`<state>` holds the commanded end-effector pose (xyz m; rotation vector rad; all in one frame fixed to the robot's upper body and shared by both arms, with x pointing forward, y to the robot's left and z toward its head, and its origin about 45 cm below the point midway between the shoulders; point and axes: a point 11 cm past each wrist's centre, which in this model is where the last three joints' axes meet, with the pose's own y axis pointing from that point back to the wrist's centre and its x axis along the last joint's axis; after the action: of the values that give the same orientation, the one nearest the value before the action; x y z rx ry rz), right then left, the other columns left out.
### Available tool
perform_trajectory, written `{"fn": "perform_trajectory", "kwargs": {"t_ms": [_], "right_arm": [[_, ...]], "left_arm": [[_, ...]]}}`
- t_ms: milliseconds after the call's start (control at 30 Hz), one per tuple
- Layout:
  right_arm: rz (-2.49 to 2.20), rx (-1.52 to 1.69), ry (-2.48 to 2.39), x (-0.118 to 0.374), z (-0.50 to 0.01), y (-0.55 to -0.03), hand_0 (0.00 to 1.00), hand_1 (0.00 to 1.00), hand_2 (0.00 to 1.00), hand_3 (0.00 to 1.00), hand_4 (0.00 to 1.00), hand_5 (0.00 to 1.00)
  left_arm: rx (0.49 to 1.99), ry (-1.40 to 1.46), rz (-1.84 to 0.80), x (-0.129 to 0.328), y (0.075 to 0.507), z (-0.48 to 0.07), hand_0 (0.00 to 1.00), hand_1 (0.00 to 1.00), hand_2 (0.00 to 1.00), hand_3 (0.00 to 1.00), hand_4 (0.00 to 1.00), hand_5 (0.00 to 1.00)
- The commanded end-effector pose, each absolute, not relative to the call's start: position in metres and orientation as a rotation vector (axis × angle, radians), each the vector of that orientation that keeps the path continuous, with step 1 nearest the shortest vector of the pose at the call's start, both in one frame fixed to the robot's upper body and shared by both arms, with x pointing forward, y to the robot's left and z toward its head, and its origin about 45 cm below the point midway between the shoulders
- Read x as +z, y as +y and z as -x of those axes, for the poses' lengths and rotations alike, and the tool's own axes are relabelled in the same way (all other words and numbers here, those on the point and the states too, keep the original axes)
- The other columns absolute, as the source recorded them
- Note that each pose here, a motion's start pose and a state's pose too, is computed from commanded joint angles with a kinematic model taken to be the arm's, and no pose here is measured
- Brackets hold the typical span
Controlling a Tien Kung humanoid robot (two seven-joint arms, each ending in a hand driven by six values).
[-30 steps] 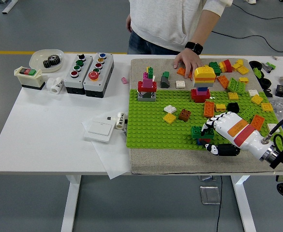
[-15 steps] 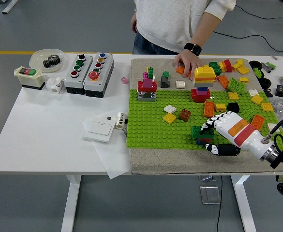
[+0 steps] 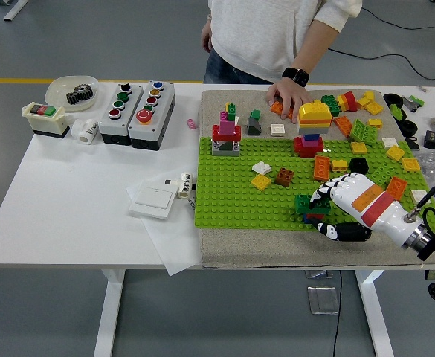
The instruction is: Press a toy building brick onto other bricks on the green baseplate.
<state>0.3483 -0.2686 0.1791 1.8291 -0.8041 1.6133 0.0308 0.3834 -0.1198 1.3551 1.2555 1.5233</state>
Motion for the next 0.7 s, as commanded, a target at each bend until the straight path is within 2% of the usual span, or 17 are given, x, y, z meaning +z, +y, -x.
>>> {"fn": "perform_trajectory", "kwargs": {"t_ms": [700], "right_arm": [[-1.816,1.618,-0.818,0.1813,-0.3508,-0.2717,0.400,0.440,0.504,0.508,0.634,0.482]], "left_arm": [[1.526,1.248,-1.351,-0.1192,0.3839,-0.0350,0.499,0.606,0.766,0.788,0.834,0.835]]}}
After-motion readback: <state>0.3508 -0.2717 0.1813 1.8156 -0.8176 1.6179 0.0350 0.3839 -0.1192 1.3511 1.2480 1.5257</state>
